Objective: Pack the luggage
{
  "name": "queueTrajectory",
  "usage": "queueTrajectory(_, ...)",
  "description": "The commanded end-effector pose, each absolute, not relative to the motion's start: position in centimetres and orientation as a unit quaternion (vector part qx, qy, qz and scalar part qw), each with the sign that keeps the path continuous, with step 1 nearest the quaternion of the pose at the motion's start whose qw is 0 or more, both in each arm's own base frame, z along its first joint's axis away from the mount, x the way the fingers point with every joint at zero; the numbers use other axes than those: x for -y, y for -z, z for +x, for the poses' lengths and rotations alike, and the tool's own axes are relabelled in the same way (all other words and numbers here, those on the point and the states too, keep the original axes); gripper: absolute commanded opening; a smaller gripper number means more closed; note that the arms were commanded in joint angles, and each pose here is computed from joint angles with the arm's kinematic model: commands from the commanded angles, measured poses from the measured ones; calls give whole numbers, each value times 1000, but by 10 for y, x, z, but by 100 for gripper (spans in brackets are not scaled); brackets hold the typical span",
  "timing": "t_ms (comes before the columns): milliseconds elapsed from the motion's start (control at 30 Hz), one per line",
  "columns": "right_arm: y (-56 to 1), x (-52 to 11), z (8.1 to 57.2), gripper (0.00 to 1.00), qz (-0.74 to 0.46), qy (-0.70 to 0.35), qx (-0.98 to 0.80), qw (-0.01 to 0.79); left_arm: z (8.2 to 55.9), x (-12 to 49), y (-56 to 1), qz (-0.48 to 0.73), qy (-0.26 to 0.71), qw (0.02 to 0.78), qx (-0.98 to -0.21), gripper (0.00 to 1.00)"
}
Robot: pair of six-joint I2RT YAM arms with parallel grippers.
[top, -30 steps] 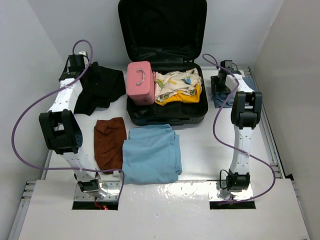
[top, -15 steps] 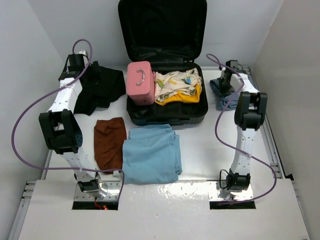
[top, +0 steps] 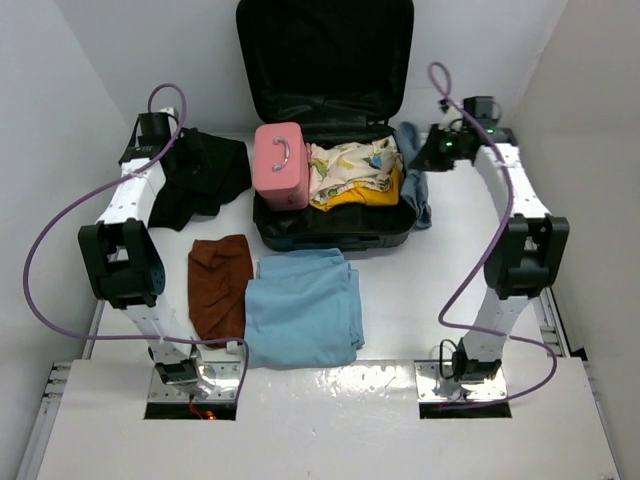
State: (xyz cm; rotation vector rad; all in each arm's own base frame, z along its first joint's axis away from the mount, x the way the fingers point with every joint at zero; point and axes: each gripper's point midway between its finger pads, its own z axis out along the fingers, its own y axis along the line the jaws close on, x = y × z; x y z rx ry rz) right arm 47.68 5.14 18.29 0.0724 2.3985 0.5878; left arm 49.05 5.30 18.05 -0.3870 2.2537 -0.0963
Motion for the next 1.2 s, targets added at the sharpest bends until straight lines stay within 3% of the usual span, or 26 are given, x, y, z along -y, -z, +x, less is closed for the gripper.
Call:
queueTrajectory(0,-200,-130,467,0,-8,-318,-895,314,488,-53,-208,-157,48,442,-882,87)
queueTrajectory(267,-158,-244,465,0,-25,-357,-903,239,476,-51,-209,-157,48,442,-882,87)
queueTrajectory(500,-105,-294,456,0,14,-361,-914,187,449,-57,-213,-168,33,444,-879,87)
queueTrajectory(733,-99,-331,455,0,-21,-384,-901,202,429,-71,-204,-181,22,439,-880,87)
queueTrajectory(867,-99,-333,454,35,-52,-372,-902,212,428,-72,-208,-172,18,443,-880,89)
queueTrajectory(900,-97,-328,452,52,-51,-358,-908,212,428,-72,-208,-172,18,443,-880,90)
queueTrajectory(967,-112,-319,455,70,-59,-351,-906,230,434,-78,-224,-169,13,463,-870,90)
queueTrajectory(1167,-173,-280,457,75,-112,-317,-896,291,449,-76,-218,-102,11,440,-892,90)
